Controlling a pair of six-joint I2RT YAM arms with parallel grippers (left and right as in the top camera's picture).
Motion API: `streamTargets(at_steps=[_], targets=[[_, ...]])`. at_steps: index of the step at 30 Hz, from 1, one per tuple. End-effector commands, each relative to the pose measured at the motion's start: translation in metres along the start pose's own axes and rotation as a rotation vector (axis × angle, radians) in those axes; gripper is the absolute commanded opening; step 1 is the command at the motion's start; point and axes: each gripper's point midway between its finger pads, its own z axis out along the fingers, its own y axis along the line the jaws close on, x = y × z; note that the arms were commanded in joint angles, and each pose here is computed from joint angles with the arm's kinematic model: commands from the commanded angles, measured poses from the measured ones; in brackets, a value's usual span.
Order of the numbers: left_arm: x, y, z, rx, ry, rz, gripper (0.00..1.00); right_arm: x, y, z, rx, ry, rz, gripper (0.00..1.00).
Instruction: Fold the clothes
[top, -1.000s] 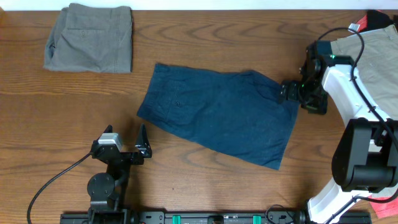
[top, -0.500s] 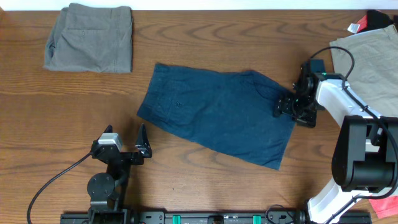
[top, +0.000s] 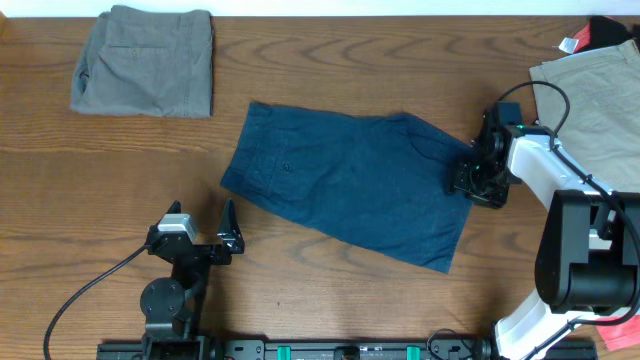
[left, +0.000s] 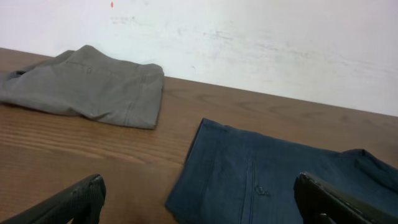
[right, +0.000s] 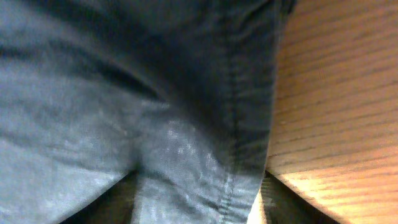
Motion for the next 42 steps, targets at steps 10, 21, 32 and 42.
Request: streamTargets(at_steps=[10,21,32,42], targets=[[0.016,0.0,0.001,0.007,0.05,0.014,0.98,-0.018,0.009,0.02,-0.052,-0.082,-0.018,0.01],[0.016,0.0,0.001,0.007,0.05,0.014,0.98,-0.097,0.012,-0.005,-0.126,-0.384,-0.004,0.01],[0.016,0.0,0.001,0.007,0.05,0.014,0.98,-0.117,-0.017,-0.025,-0.043,-0.419,0.021,0.07],[0.016,0.0,0.001,0.007,0.05,0.014,0.98,-0.128,0.001,-0.069,-0.067,-0.381,-0.011,0.64]])
